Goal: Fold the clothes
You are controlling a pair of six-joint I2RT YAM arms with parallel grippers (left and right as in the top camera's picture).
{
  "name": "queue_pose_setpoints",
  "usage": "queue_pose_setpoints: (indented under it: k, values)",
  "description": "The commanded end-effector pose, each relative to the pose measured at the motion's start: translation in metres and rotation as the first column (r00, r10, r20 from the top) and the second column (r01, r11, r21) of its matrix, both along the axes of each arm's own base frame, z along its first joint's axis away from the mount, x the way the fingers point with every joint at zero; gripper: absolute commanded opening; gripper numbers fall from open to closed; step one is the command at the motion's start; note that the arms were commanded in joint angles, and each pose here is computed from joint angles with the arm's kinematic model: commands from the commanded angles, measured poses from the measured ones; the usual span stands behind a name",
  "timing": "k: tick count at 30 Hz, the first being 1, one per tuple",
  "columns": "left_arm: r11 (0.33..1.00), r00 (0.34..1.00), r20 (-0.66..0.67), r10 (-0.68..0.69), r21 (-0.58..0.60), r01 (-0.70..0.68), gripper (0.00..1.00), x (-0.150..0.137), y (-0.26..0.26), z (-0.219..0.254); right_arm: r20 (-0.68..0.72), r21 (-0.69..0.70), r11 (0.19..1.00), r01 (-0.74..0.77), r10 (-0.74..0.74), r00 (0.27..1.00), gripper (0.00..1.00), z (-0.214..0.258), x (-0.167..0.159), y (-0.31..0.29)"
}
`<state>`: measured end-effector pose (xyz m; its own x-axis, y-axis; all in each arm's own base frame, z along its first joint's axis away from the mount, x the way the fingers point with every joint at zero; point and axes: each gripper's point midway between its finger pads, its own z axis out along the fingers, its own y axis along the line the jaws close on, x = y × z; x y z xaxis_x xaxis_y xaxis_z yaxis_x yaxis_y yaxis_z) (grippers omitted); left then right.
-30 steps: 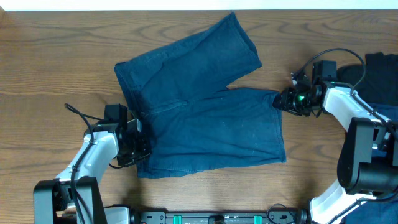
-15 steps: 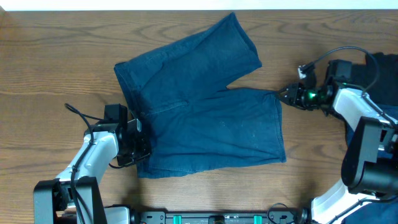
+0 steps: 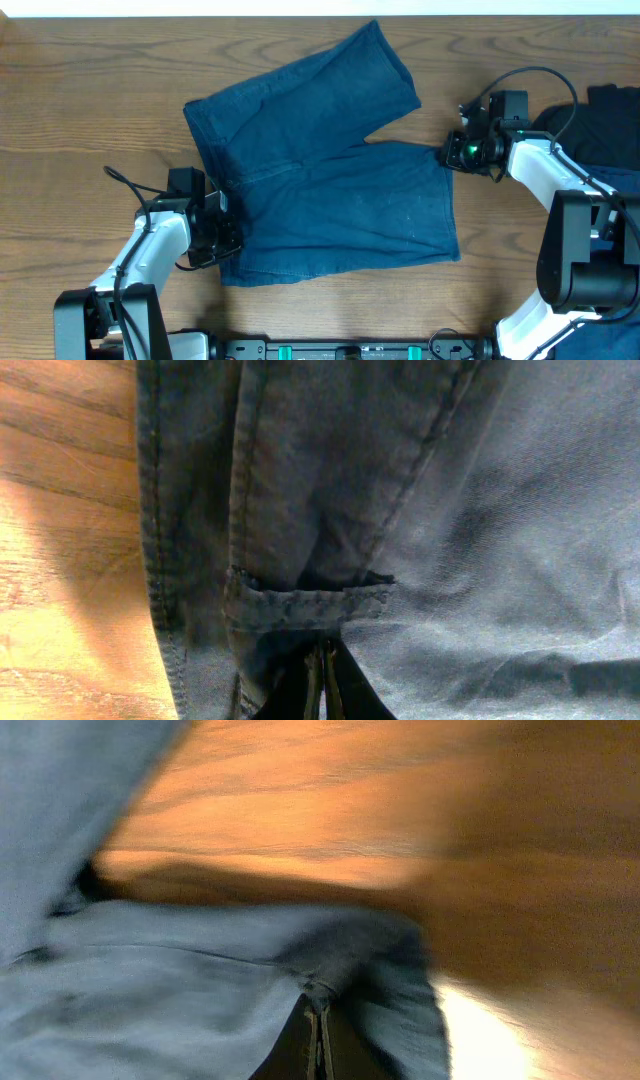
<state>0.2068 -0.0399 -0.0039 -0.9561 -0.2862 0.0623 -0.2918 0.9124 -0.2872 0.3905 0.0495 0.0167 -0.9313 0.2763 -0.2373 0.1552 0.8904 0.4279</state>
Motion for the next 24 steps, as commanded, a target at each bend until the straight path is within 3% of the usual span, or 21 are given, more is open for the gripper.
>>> queue_pose_setpoints:
  k: [1, 5, 8, 10, 12, 18, 24]
  values:
    - [1.0, 0.998, -0.067, -0.004, 0.019, 0.005, 0.06, -0.02, 0.002, -0.016, -0.016, -0.146, 0.978, 0.148, -0.151, 0.988, 0.01, 0.0, 0.003, -0.05]
    - [1.0, 0.998, -0.066, -0.004, 0.019, 0.005, 0.06, -0.019, 0.002, -0.016, -0.03, -0.117, 0.981, 0.154, -0.159, 0.987, 0.02, 0.003, -0.001, -0.067]
    - [1.0, 0.998, -0.067, -0.004, 0.022, 0.005, 0.06, -0.02, 0.003, -0.016, -0.035, -0.111, 0.978, 0.176, -0.18, 0.983, 0.17, 0.004, -0.004, -0.079]
    - [1.0, 0.998, -0.067, -0.004, 0.022, 0.005, 0.06, -0.019, 0.003, -0.016, -0.013, -0.048, 0.987, 0.155, -0.156, 0.988, 0.35, 0.012, -0.001, -0.076]
    - [1.0, 0.997, -0.076, -0.004, 0.021, 0.005, 0.06, -0.021, 0.003, -0.015, 0.018, 0.012, 0.991, 0.135, -0.136, 0.991, 0.42, 0.025, 0.002, -0.071]
    - [0.999, 0.991, -0.132, -0.01, -0.04, 0.004, 0.07, -0.023, -0.007, 0.006, 0.147, 0.192, 0.981, 0.003, -0.032, 0.989, 0.27, 0.084, 0.004, -0.031]
    - [0.996, 0.999, -0.035, -0.034, -0.084, 0.031, 0.11, 0.013, -0.013, 0.051, 0.133, 0.136, 0.982, -0.131, 0.112, 0.985, 0.2, 0.086, -0.008, 0.028]
